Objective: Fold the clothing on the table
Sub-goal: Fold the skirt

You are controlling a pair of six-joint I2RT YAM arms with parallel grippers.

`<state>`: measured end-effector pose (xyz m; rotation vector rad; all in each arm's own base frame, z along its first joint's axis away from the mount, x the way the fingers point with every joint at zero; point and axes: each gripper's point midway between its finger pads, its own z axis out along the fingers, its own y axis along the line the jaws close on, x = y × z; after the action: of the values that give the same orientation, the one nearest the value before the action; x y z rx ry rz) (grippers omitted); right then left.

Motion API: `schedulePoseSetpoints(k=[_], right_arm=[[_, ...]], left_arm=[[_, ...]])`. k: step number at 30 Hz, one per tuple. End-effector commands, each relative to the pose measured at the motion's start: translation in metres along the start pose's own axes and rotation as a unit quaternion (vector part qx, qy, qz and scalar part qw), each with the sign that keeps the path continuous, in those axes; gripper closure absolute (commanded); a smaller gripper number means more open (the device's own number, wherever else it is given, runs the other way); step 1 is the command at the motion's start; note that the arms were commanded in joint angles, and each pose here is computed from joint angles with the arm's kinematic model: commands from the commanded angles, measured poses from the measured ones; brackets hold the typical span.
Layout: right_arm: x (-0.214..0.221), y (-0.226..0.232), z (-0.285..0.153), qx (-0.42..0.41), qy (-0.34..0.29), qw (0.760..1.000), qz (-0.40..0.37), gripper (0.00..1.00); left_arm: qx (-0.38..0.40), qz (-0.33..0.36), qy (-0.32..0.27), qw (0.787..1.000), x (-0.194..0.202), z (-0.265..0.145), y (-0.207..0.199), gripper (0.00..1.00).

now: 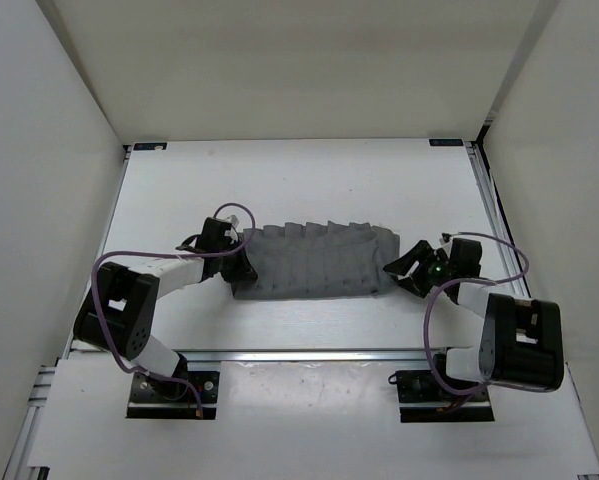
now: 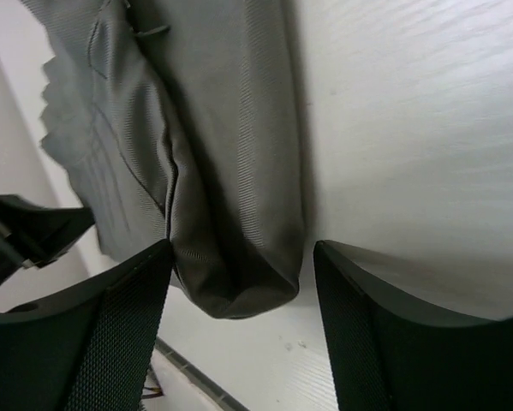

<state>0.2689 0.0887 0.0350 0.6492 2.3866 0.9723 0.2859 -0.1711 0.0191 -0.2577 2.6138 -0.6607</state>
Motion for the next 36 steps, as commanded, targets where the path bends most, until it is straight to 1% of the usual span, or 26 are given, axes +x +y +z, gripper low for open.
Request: schedulePoseSetpoints(k=[1, 2, 5, 11, 12, 13, 14, 15, 16, 17, 18, 20, 22, 23, 25, 29, 30, 31, 33, 34, 36], right_arm=[[0.007, 0.017, 0.005, -0.07, 0.012, 0.997, 0.03, 0.29], [0.008, 0.021, 0.006, -0.084, 0.013, 0.996, 0.03, 0.29], [0.017, 0.02, 0.015, -0.084, 0.035, 0.995, 0.032, 0.32], [0.012, 0.034, 0.025, -0.116, 0.051, 0.991, 0.033, 0.45], [0.01, 0.035, 0.028, -0.114, 0.055, 0.991, 0.031, 0.49], [0.006, 0.037, 0.03, -0.115, 0.051, 0.992, 0.016, 0.56], [0.008, 0.033, 0.032, -0.099, 0.057, 0.993, 0.024, 0.61], [0.005, 0.032, 0.034, -0.088, 0.057, 0.994, 0.017, 0.78], [0.0, 0.035, 0.035, -0.087, 0.05, 0.995, 0.009, 0.92], [0.0, 0.03, 0.035, -0.071, 0.05, 0.996, 0.013, 0.98], [-0.004, 0.028, 0.033, -0.06, 0.037, 0.997, 0.006, 1.0], [-0.012, 0.026, 0.025, -0.042, 0.011, 0.999, -0.005, 1.0], [-0.019, 0.016, 0.018, -0.007, -0.006, 1.0, -0.007, 1.0], [-0.025, 0.018, 0.012, -0.006, -0.022, 1.0, -0.018, 1.0], [-0.028, 0.009, 0.003, 0.021, -0.033, 0.999, -0.01, 1.0], [-0.038, 0.004, -0.015, 0.038, -0.071, 0.997, -0.018, 1.0], [-0.034, 0.005, -0.02, 0.04, -0.071, 0.997, -0.016, 1.0], [-0.038, 0.01, -0.024, 0.035, -0.079, 0.996, -0.016, 1.0], [-0.044, 0.033, -0.035, 0.009, -0.1, 0.994, -0.039, 1.0], [-0.039, 0.038, -0.034, 0.008, -0.094, 0.995, -0.045, 1.0], [-0.049, 0.076, -0.044, -0.026, -0.116, 0.989, -0.085, 1.0]], left_arm=[[-0.002, 0.014, -0.022, 1.0, -0.008, -0.005, 0.0, 1.0], [-0.002, 0.015, -0.023, 1.0, -0.008, -0.005, 0.0, 1.0], [-0.005, 0.019, -0.018, 1.0, -0.005, -0.003, 0.001, 1.0], [-0.004, 0.021, -0.016, 1.0, -0.004, -0.002, 0.001, 1.0], [-0.006, 0.02, -0.014, 1.0, -0.003, -0.002, 0.002, 1.0], [-0.008, 0.02, -0.014, 1.0, -0.003, -0.002, 0.004, 1.0], [-0.009, 0.021, -0.009, 1.0, 0.0, -0.002, 0.003, 1.0], [-0.009, 0.023, -0.01, 1.0, 0.001, -0.001, 0.005, 1.0], [-0.007, 0.021, -0.009, 1.0, 0.001, -0.002, 0.003, 1.0], [-0.004, 0.025, -0.013, 1.0, -0.001, -0.004, 0.001, 1.0], [-0.011, 0.022, -0.01, 1.0, 0.0, -0.002, 0.005, 1.0], [-0.011, 0.025, -0.015, 1.0, -0.001, -0.003, 0.004, 1.0], [-0.011, 0.024, -0.01, 1.0, 0.002, -0.002, 0.005, 1.0], [-0.01, 0.026, -0.007, 1.0, 0.004, 0.0, 0.003, 1.0], [-0.004, 0.032, 0.0, 0.999, 0.009, 0.003, -0.003, 1.0], [0.012, 0.056, 0.022, 0.998, 0.024, 0.013, -0.022, 1.0], [0.017, 0.064, 0.025, 0.997, 0.025, 0.016, -0.028, 1.0], [0.02, 0.067, 0.03, 0.997, 0.027, 0.018, -0.033, 1.0], [0.021, 0.079, 0.046, 0.996, 0.036, 0.024, -0.039, 1.0], [0.026, 0.083, 0.045, 0.995, 0.033, 0.026, -0.045, 1.0], [0.028, 0.089, 0.054, 0.994, 0.038, 0.03, -0.05, 1.0]])
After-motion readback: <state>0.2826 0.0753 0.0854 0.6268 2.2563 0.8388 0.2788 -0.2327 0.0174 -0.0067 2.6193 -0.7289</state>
